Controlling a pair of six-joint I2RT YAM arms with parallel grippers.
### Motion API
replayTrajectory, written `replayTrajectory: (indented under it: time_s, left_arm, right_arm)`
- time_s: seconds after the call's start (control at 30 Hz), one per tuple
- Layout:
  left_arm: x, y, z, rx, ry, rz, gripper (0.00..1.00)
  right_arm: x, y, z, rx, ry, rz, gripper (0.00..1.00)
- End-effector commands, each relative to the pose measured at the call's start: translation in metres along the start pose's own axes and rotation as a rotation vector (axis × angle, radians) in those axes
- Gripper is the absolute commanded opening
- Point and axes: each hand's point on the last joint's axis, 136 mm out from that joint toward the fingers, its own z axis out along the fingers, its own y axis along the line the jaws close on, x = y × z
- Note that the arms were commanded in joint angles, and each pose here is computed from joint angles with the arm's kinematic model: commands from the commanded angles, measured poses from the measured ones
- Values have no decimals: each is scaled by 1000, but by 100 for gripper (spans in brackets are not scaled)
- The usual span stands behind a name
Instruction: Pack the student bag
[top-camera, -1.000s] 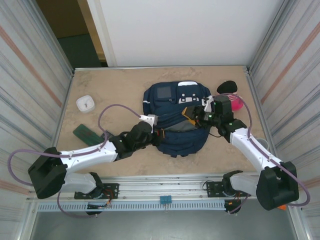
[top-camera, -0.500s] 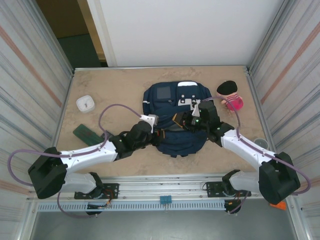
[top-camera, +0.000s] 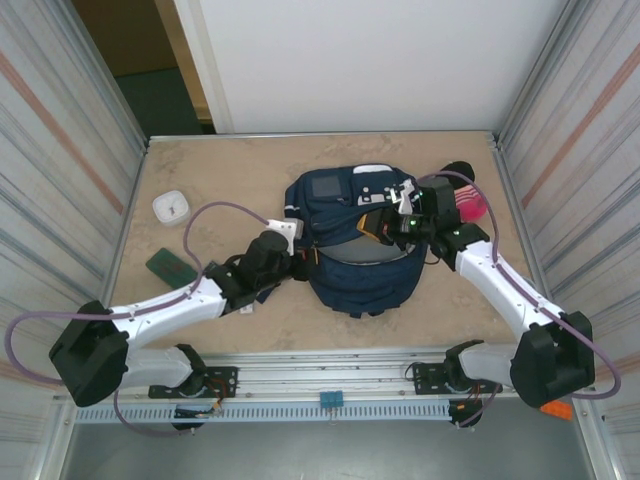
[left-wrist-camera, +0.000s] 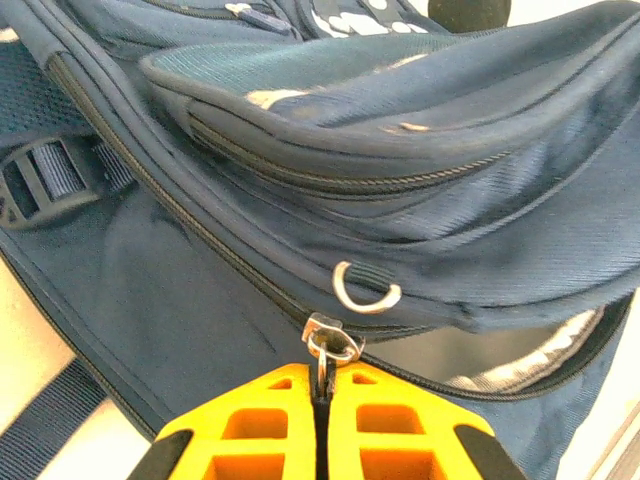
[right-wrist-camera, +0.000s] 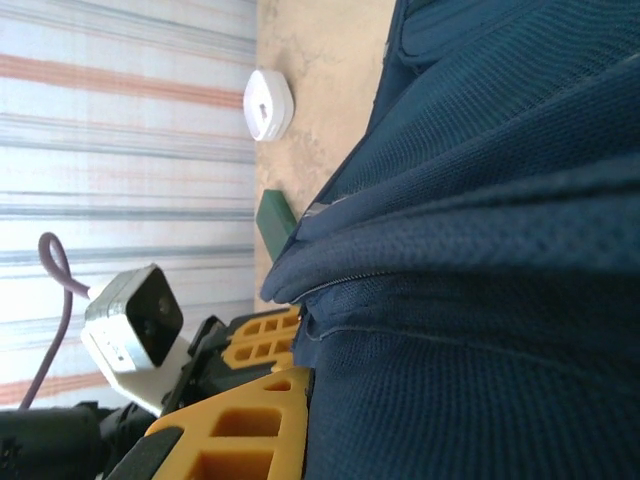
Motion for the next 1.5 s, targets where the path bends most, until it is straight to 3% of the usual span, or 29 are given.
replayTrajectory:
  time_s: [0.0, 0.33, 0.6, 0.67, 0.83, 1.07, 1.27, 1.47]
  left_arm:
    - [-7, 23, -6, -69, -24, 28, 0]
    - [-11, 76, 13, -182, -23, -26, 0]
    - [-24, 98, 39, -202, -50, -52, 1]
    - [-30, 99, 41, -202, -63, -53, 6]
    - [-39, 83, 31, -135, -68, -89, 31]
    - [-33, 64, -6, -86, -67, -130, 52]
    - [-33, 59, -32, -88, -62, -142, 57]
    - [-21, 58, -31, -81, 6, -163, 58]
  right_arm:
    - [-4, 21, -11, -54, 39, -86, 0]
    - [-2, 42, -22, -101, 99, -126, 0]
    - [1, 50, -30, -109, 84, -138, 0]
    - [-1, 47, -29, -94, 69, -133, 0]
    - [-18, 32, -22, -75, -22, -95, 0]
    - [-31, 28, -16, -58, -97, -83, 0]
    - [-41, 14, -11, -43, -176, -39, 0]
    - [-39, 9, -10, -3, -174, -47, 0]
